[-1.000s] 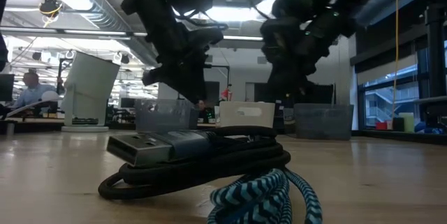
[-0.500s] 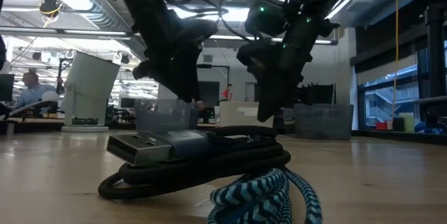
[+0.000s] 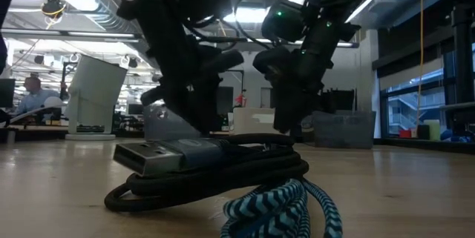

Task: Pick and place items into bin
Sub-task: Put the card reader box into the left black bin

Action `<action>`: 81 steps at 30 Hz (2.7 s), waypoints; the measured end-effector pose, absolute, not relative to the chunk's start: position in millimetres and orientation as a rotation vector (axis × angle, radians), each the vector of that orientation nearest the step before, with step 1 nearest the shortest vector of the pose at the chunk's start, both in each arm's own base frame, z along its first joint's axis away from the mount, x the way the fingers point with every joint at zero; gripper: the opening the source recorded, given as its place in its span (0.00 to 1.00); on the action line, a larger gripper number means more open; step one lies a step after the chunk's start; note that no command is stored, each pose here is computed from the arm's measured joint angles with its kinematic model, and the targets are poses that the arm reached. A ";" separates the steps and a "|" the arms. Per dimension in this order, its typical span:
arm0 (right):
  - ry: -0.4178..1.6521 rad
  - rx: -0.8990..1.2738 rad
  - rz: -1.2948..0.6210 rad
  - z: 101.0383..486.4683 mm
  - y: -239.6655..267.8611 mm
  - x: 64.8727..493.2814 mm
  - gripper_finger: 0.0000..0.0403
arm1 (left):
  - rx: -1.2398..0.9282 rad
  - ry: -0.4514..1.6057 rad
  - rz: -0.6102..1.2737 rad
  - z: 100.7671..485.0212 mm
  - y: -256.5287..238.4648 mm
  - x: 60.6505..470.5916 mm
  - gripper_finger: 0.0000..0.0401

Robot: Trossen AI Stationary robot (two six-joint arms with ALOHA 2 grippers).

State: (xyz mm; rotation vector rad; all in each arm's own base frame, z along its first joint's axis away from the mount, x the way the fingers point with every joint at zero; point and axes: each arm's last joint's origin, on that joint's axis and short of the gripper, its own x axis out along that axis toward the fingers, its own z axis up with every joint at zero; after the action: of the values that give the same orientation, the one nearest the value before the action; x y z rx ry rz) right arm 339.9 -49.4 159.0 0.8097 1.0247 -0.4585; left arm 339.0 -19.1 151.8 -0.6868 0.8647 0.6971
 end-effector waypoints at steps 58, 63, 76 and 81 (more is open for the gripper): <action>0.900 0.888 -0.311 162.3 -83.7 346.2 0.54 | -0.655 0.814 0.778 160.3 -3.9 335.7 0.11; 0.876 0.878 -0.284 164.0 -84.3 348.3 0.54 | -0.649 0.842 0.783 151.5 -3.9 337.3 0.09; 0.875 0.880 -0.248 164.8 -83.6 349.1 0.54 | -0.676 0.899 0.742 140.2 -7.6 340.5 0.08; 0.875 0.838 -0.220 165.1 -83.5 349.4 0.54 | -0.682 0.917 0.713 139.9 -12.7 340.3 0.08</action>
State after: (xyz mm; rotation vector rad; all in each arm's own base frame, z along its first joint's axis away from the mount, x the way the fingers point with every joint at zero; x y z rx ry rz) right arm 349.4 -83.5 165.1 0.8378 0.8746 -0.2201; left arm 340.3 -12.7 139.9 -0.6823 0.9167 0.7133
